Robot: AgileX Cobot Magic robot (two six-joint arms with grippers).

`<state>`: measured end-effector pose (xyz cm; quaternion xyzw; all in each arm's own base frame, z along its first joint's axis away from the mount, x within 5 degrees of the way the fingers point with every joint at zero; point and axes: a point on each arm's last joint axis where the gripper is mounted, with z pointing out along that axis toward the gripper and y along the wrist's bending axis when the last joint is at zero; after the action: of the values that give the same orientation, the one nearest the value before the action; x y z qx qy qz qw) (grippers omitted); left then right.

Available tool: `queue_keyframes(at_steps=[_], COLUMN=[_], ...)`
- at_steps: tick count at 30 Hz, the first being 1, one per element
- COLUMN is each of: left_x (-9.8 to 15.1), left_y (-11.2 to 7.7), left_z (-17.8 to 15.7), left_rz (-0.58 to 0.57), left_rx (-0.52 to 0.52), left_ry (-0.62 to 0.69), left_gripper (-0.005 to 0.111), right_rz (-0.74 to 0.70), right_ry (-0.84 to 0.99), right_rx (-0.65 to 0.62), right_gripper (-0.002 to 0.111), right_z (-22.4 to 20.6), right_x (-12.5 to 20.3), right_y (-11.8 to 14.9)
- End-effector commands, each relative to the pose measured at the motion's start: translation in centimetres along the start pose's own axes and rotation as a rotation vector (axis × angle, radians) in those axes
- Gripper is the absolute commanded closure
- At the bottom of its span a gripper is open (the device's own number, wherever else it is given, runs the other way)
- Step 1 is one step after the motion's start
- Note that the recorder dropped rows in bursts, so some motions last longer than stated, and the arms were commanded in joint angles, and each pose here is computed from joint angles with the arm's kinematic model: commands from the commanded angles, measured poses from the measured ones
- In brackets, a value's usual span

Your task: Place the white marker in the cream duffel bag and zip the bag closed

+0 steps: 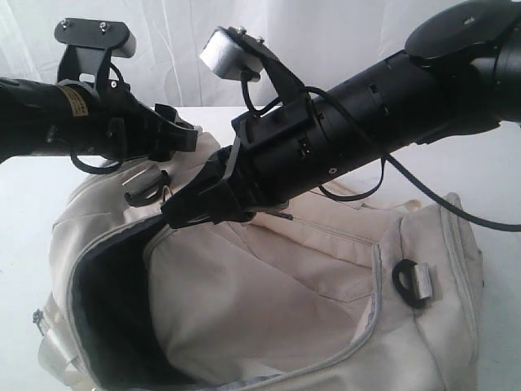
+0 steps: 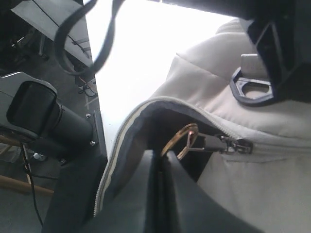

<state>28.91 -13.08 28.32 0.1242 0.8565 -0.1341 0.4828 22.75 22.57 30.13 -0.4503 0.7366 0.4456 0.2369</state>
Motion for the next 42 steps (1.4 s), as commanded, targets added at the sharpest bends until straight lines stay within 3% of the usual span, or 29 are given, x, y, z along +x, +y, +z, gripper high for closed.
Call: queue_keyframes(at_steps=[1,6,14,19,32,42], left_x=[0.3,0.3,-0.2,-1.0,0.2,-0.1], left_y=[-0.1,-0.1,-0.2,-0.4,-0.3,-0.3], left_z=[0.6,0.7,0.7,0.6,2.3,2.3], left_rz=[-0.001,-0.008,-0.066,-0.085,-0.117,-0.120], left_rx=[0.002,0.002,0.019,0.041,0.031,0.039], left_ry=[0.013,0.015,-0.047,-0.123,-0.068,-0.105], left_gripper=[0.043,0.051,0.107,0.107,0.107,0.107], right_rz=[-0.008,-0.008,-0.007,0.012,-0.021,-0.020], right_ry=[-0.010,-0.010,-0.011,-0.007,0.031,0.065], right_rx=[-0.032,-0.032,-0.034,-0.118,-0.197,-0.243], right_gripper=[0.108,0.108,0.108,0.108,0.108,0.108], right_z=[-0.2,-0.2,-0.2,-0.3,1.3,2.4], right_x=[-0.2,-0.2,-0.2,-0.2,0.0,0.2], right_y=[0.7,0.7,0.8,1.5,3.7,5.3])
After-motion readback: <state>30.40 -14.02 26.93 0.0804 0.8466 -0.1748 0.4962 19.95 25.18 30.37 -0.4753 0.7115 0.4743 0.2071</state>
